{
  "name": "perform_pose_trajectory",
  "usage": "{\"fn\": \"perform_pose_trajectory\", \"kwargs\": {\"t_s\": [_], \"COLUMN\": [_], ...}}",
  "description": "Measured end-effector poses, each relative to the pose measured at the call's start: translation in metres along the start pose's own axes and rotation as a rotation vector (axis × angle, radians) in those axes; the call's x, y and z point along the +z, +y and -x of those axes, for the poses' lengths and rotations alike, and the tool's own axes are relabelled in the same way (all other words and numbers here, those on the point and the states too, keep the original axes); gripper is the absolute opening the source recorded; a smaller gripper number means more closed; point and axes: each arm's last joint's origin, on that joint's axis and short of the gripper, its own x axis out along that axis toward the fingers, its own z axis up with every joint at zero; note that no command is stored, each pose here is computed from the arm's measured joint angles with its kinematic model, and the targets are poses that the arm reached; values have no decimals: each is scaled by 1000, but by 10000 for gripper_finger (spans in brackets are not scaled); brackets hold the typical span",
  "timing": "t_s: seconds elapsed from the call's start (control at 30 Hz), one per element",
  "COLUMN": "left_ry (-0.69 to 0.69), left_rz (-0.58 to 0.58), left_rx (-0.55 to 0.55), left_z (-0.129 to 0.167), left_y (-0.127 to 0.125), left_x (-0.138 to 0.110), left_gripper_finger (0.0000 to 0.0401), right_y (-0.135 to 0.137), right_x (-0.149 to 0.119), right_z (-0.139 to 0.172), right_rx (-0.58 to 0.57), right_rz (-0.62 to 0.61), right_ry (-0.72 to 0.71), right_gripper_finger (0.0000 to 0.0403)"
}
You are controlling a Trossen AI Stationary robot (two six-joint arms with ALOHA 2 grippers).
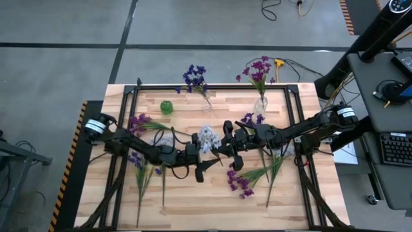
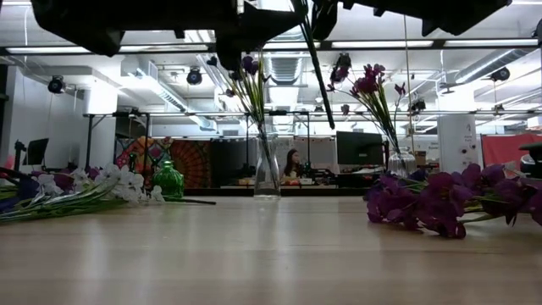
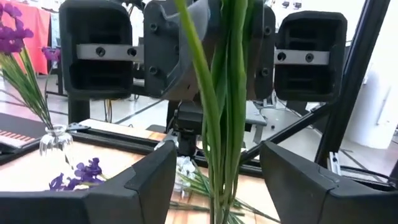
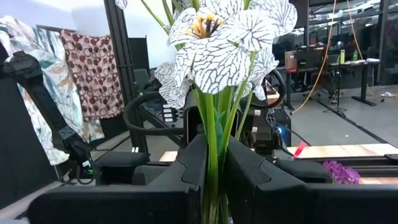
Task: Sort flowers into vase by color
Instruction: Put the middle white flowers into the green vase
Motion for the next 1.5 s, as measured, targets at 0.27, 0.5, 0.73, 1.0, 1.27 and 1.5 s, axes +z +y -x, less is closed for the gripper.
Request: {"fn": "perform_pose_trajectory", "kwargs": {"t_s": [0.27, 0.5, 0.73, 1.0, 1.27, 1.5], "left_ry": [-4, -2, -7, 20, 77, 144], "left_rz": [-18, -19, -17, -29, -67, -134], "left_rx": [-1, -1, -1, 1, 16, 252], "left_z": [0, 0, 1, 12, 38, 82], "left_y": [0, 0, 0, 4, 14, 36], "left_x": [2, 2, 4, 11, 39, 79], "left_gripper_finger": [80, 18, 10, 2, 1, 0], "right_y": [0, 0, -1, 2, 3, 2], "right_x": [0, 0, 1, 20, 33, 33], "right_z": [0, 0, 2, 17, 32, 36], "right_rx": [-2, -5, -32, -44, -108, -136], "right_rz": [-26, -51, -76, -78, -72, -46], "right_ry": [-4, 4, 35, 97, 166, 199], "right_gripper_finger": [34, 70, 156, 206, 210, 210]}}
